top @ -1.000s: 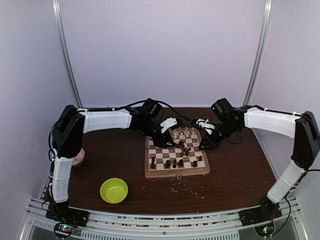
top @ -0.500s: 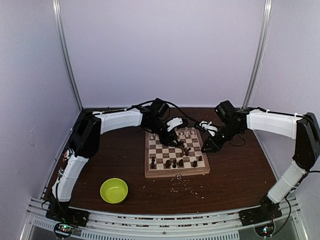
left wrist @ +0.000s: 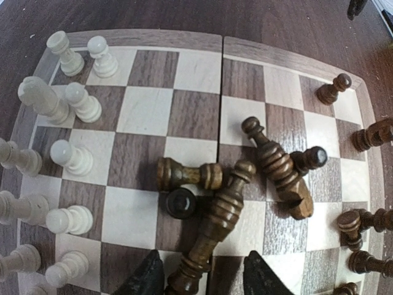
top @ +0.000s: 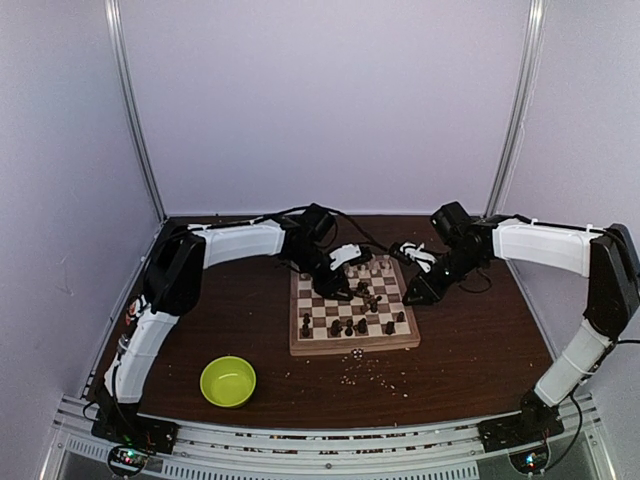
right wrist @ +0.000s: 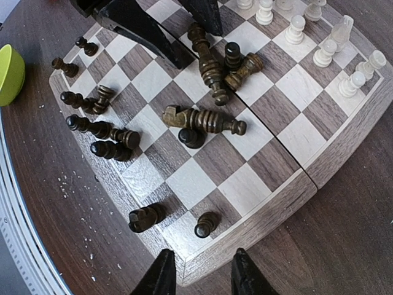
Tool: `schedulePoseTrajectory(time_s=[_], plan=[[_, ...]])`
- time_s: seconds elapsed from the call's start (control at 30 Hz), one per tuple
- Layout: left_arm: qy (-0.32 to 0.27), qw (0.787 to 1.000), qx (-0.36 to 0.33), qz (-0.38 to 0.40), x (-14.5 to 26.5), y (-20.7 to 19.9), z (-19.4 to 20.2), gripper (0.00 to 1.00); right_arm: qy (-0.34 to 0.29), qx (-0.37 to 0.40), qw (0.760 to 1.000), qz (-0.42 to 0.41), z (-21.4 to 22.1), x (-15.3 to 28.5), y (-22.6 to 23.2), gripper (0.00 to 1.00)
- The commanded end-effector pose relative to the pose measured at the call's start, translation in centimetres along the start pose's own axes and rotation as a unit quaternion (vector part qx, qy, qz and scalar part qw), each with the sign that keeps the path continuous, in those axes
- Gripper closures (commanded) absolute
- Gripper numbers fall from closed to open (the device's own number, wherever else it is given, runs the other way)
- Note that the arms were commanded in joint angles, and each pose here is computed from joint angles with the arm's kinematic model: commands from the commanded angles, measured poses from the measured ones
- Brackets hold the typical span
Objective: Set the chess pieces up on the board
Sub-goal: Pick up the chess pile from the chessboard.
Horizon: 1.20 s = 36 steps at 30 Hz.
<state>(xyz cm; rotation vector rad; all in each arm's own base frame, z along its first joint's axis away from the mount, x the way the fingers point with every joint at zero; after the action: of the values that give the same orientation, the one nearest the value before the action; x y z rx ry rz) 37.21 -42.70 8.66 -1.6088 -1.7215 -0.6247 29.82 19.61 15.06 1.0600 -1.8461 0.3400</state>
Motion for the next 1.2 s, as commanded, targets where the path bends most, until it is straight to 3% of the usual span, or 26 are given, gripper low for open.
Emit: schedulePoseTrajectory(time_s=[0.0,0.3,0.5,0.8,1.17], plan=[[0.016,1.0,0.012,0.017,0.2,-0.7,1.4,0.57,-0.003,-0.006,1.0,-0.008,-0.2,-0.4,-0.2,0.67],[0.003,1.0,0.006,0.013,0.3,-0.8,1.2,0.71,-0.006,-0.011,1.0,-0.011,-0.7,-0.4,-0.3,0.68],[0.008,1.0,0.001,0.015,0.5,-1.2,1.8,0.72,-0.011,-0.011,1.0,-0.011,-1.2,-0.1,-0.4,0.68],[0.009,1.0,-0.002,0.012,1.2,-1.7,1.7,0.81,-0.015,-0.012,1.0,-0.013,-1.6,0.2,-0.2,0.68],[-0.092,0.996,0.011,-0.009,7.0,-3.5,-2.7,0.84,-0.023,-0.05,0.994,-0.091,-4.7,0.5,0.5,0.66]])
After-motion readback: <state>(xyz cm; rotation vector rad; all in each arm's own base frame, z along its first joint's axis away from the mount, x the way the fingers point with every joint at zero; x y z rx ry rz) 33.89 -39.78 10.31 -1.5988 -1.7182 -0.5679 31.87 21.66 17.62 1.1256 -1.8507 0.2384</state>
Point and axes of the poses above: each gripper's point midway between its finger pads, its own x axis back along the fingers, its own y axis along the line the jaws close on, z = x × y, the point moved 5 cm from there along x, back along the fingers
